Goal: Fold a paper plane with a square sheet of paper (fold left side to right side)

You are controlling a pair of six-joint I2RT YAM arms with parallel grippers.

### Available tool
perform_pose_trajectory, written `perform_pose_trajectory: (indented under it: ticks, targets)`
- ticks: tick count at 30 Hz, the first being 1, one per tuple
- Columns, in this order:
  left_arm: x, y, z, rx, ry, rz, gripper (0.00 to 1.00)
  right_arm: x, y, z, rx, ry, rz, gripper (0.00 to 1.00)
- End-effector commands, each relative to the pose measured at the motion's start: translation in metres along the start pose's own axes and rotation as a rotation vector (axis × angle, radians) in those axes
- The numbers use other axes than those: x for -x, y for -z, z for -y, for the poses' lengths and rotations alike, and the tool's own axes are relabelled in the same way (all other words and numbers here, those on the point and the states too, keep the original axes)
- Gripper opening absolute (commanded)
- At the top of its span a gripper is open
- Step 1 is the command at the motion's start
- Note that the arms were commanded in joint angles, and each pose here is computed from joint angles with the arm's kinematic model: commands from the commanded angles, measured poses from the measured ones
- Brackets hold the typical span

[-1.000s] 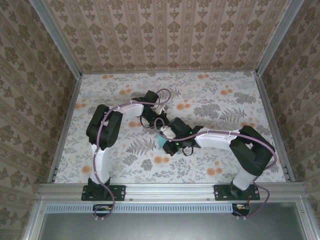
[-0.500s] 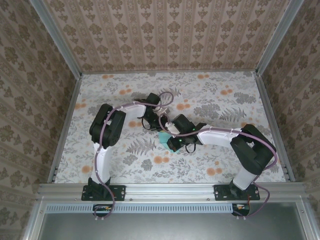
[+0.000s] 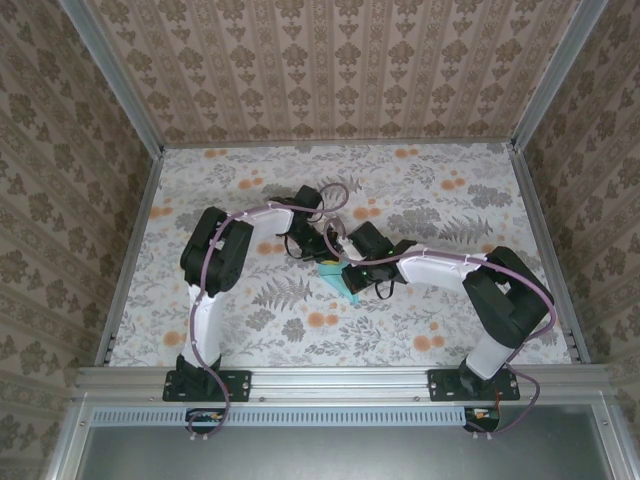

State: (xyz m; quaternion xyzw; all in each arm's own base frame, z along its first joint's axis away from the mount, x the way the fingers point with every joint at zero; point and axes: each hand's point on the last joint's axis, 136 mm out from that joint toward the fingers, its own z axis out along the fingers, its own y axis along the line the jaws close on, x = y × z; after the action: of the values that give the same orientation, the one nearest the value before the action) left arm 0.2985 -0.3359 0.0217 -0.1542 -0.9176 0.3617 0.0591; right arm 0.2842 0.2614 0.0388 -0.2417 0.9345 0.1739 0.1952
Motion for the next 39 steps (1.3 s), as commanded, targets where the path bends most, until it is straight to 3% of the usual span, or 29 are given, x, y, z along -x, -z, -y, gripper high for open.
perform_pose_trajectory:
  ticks: [1, 39]
  targets:
    - [-0.006, -0.012, -0.012, 0.045, -0.002, -0.035, 0.05, 0.0, -0.004, 0.01, -0.048, -0.008, -0.024, 0.0]
    - [-0.007, -0.014, -0.015, 0.053, 0.004, -0.04, 0.04, -0.004, -0.011, 0.025, -0.11, -0.034, -0.036, 0.0]
